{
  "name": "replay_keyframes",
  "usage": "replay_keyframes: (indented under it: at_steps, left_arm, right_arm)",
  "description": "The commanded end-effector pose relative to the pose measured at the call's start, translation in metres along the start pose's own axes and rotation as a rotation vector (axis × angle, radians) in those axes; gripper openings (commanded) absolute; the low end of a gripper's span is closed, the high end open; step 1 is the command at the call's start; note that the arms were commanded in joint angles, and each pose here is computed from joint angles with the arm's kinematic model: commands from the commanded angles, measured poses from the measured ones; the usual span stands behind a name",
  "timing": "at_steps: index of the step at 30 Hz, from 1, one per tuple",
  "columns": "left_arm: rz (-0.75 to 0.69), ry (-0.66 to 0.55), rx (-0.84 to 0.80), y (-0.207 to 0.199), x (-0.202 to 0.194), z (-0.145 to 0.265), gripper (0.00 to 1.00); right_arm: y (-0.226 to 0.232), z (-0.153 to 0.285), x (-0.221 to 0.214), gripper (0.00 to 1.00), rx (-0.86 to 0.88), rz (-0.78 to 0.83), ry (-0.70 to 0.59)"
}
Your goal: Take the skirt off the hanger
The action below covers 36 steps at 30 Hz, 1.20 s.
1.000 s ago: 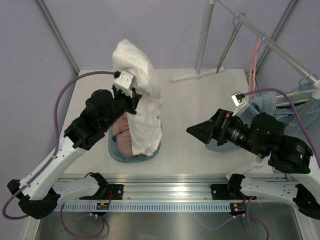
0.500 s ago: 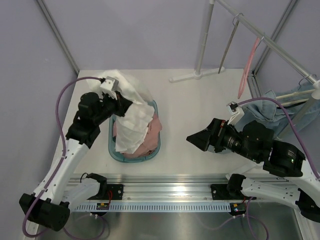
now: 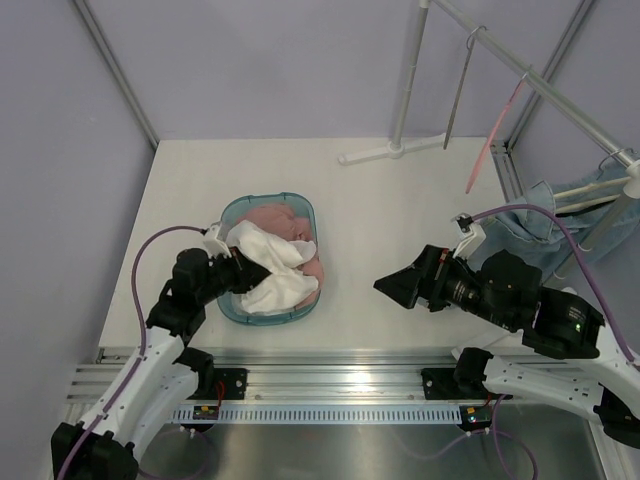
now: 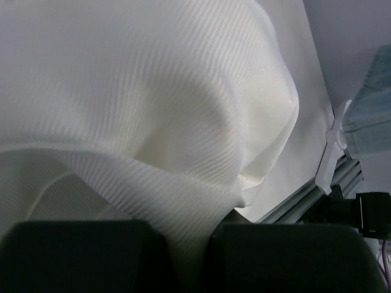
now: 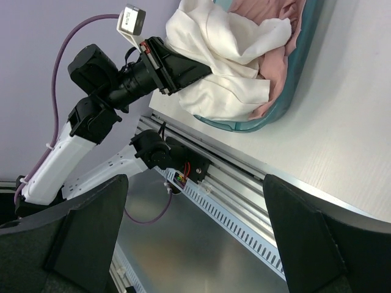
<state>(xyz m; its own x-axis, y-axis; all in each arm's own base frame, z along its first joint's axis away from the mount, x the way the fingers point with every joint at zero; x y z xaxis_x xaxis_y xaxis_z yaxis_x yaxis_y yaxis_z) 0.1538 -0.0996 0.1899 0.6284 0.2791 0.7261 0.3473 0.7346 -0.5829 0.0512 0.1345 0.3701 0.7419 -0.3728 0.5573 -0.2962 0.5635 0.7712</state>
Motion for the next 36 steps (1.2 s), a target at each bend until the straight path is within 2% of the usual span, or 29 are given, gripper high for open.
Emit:
replay_keyframes:
  at_steps: [1, 3, 4, 5, 6, 7, 9, 10, 11, 14, 17, 18, 21, 22, 26, 31, 33, 34, 35, 36]
  left_arm:
    - [0.115, -0.026, 0.159, 0.017, -0.005, 0.004, 0.00]
    - [0.116, -0.004, 0.145, 0.016, -0.002, 0.001, 0.00]
    - [0.112, 0.004, 0.134, 0.015, 0.001, -0.001, 0.03]
    - [0.101, 0.002, 0.117, 0.011, 0.008, -0.003, 0.13]
    - [0.099, 0.044, 0.093, 0.011, 0.008, -0.007, 0.23]
    - [0.095, 0.061, 0.083, 0.009, 0.010, -0.008, 0.41]
    - [0.072, 0.083, 0.048, 0.004, 0.019, -0.011, 0.61]
    - [0.068, 0.087, 0.046, 0.002, 0.021, -0.010, 0.84]
    - [0.058, 0.080, 0.042, 0.000, 0.024, -0.008, 0.99]
    - [0.012, 0.042, 0.056, -0.009, 0.035, 0.005, 0.99]
    - [-0.043, -0.036, 0.141, -0.022, 0.053, 0.030, 0.99]
    - [-0.051, -0.048, 0.222, -0.021, 0.055, 0.040, 0.99]
    - [-0.084, -0.186, 0.283, -0.041, 0.081, 0.071, 0.99]
    - [-0.098, -0.238, 0.265, -0.053, 0.093, 0.082, 0.99]
    - [-0.110, -0.313, 0.165, -0.078, 0.115, 0.096, 0.99]
    - [-0.170, -0.259, -0.060, -0.115, 0.151, 0.079, 0.99]
    - [-0.227, -0.280, -0.161, -0.139, 0.167, 0.076, 0.99]
    - [-0.255, -0.210, -0.217, -0.155, 0.166, 0.056, 0.99]
    - [-0.288, -0.182, -0.235, -0.169, 0.168, 0.048, 0.99]
    - [-0.352, -0.218, -0.236, -0.191, 0.185, 0.054, 0.99]
  right_arm:
    - [0.002, -0.002, 0.001, 0.99, 0.028, -0.023, -0.017]
    - [-0.002, -0.004, -0.003, 0.99, 0.006, -0.025, -0.005]
    - [-0.004, -0.004, -0.004, 0.99, -0.001, -0.025, -0.002]
    - [-0.006, -0.004, -0.005, 0.99, -0.010, -0.027, -0.002]
    - [-0.009, -0.006, -0.007, 0.99, -0.019, -0.026, 0.000]
    - [-0.010, -0.005, -0.007, 0.99, -0.019, -0.030, -0.002]
    - [-0.014, -0.005, -0.009, 0.99, -0.024, -0.032, -0.004]
    - [-0.014, -0.005, -0.009, 0.99, -0.028, -0.030, -0.007]
    - [-0.015, -0.004, -0.009, 0.99, -0.029, -0.032, -0.010]
    - [-0.018, -0.005, -0.010, 0.99, -0.050, -0.027, -0.006]
    - [-0.021, -0.007, -0.013, 0.99, -0.060, -0.026, 0.000]
    - [-0.023, -0.008, -0.015, 0.99, -0.068, -0.030, 0.004]
    - [-0.028, -0.012, -0.019, 0.99, -0.083, -0.035, 0.012]
    - [-0.029, -0.013, -0.020, 0.99, -0.085, -0.036, 0.013]
    - [-0.034, -0.020, -0.026, 0.99, -0.101, -0.039, 0.045]
    - [-0.055, -0.033, -0.047, 0.98, -0.164, -0.066, 0.121]
    - [-0.067, -0.038, -0.058, 0.93, -0.175, -0.098, 0.148]
    - [-0.071, -0.040, -0.063, 0.89, -0.172, -0.111, 0.158]
    - [-0.072, -0.040, -0.067, 0.81, -0.133, -0.130, 0.169]
    - [-0.084, -0.045, -0.078, 0.77, -0.158, -0.153, 0.194]
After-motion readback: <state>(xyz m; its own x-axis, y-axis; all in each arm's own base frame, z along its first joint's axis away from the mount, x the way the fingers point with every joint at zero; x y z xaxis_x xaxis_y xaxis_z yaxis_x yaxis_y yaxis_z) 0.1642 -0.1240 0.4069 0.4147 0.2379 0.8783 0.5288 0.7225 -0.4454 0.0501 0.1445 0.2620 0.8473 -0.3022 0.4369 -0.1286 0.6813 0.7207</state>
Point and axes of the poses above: each gripper's point midway between its finger pads, its own z axis back along the fingers, its own y axis along the line the jaws close on, x = y × z, the point moved 10 cm from there along z, back along the fingers, and after that the axes turned 4 degrees about -z, right-handed, at the moved point
